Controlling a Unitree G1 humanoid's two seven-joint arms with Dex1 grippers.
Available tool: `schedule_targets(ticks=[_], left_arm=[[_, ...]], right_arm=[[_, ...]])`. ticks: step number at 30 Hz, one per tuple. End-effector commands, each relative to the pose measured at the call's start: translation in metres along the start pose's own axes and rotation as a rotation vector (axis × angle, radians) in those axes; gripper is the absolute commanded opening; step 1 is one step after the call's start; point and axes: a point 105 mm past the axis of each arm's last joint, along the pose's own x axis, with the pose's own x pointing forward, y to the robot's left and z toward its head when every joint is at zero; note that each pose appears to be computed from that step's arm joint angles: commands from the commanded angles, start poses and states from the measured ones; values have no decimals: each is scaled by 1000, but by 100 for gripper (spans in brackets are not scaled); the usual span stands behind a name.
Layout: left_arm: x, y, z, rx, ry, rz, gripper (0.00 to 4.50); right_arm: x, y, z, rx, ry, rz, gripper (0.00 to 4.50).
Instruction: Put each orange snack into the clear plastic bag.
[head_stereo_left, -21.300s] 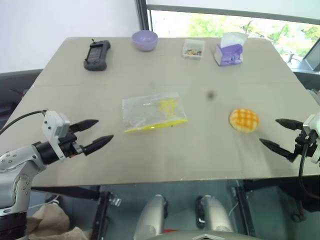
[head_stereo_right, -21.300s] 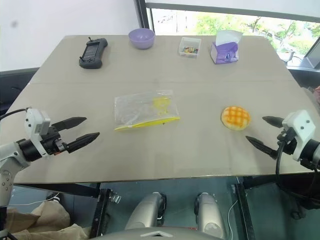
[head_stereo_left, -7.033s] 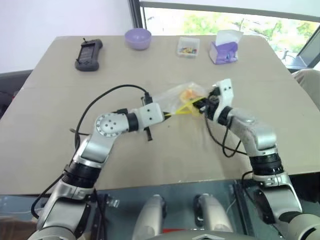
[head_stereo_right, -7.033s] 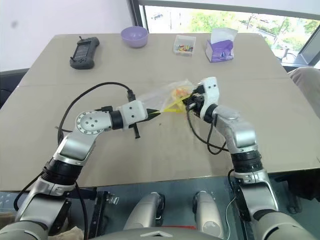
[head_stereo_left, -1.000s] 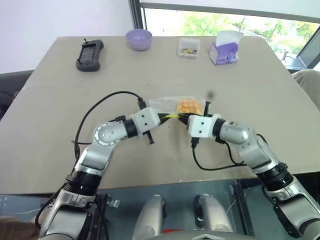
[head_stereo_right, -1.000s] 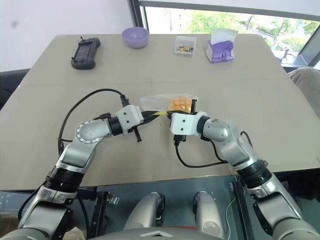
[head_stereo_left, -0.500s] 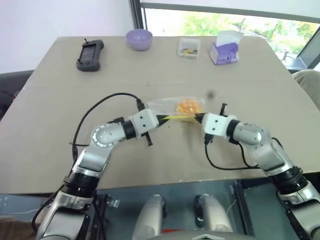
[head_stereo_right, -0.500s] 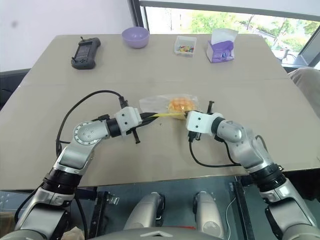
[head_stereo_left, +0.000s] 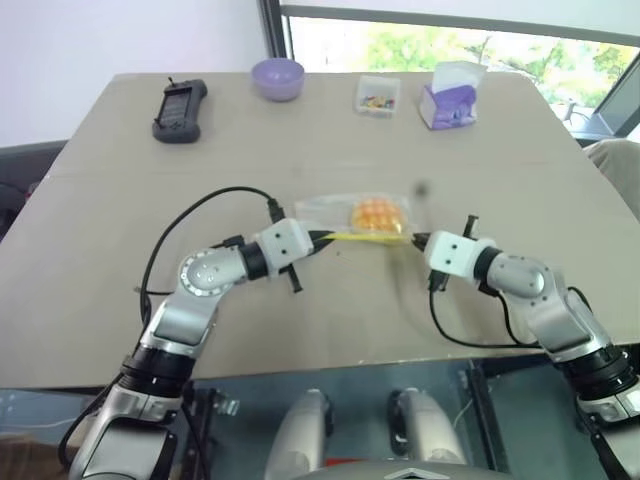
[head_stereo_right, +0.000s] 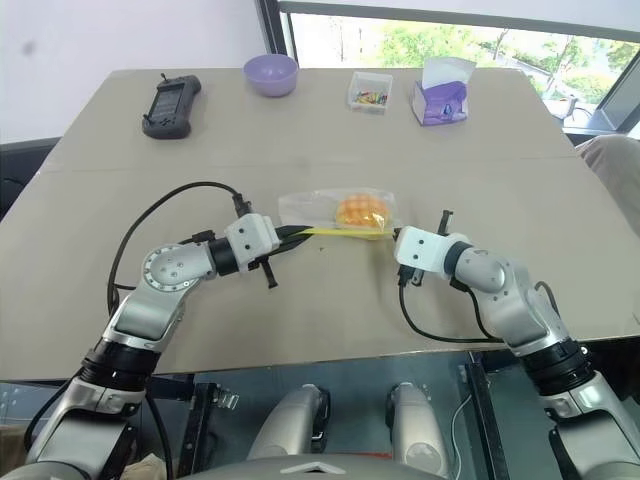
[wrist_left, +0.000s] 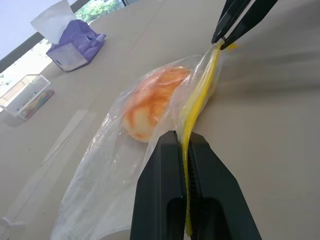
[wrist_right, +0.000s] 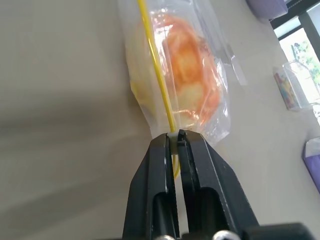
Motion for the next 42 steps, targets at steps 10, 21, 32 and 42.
schedule_targets(ticks=[10,21,32,42], left_arm=[[-12,22,16,51,-35,85,0],[-34,93,56,-126,-141,228,0],[-3,139,49,80,-84,423,0],[-13,-8,-28,28,93,-47,0]], right_arm=[[-27,-43,-12,6,50,-99,7],[-51,-129,56,42,-197,-183,7],[-16,-157,45,-95,-135,-321,7],[-16,-15,19,132,-82,71,7]])
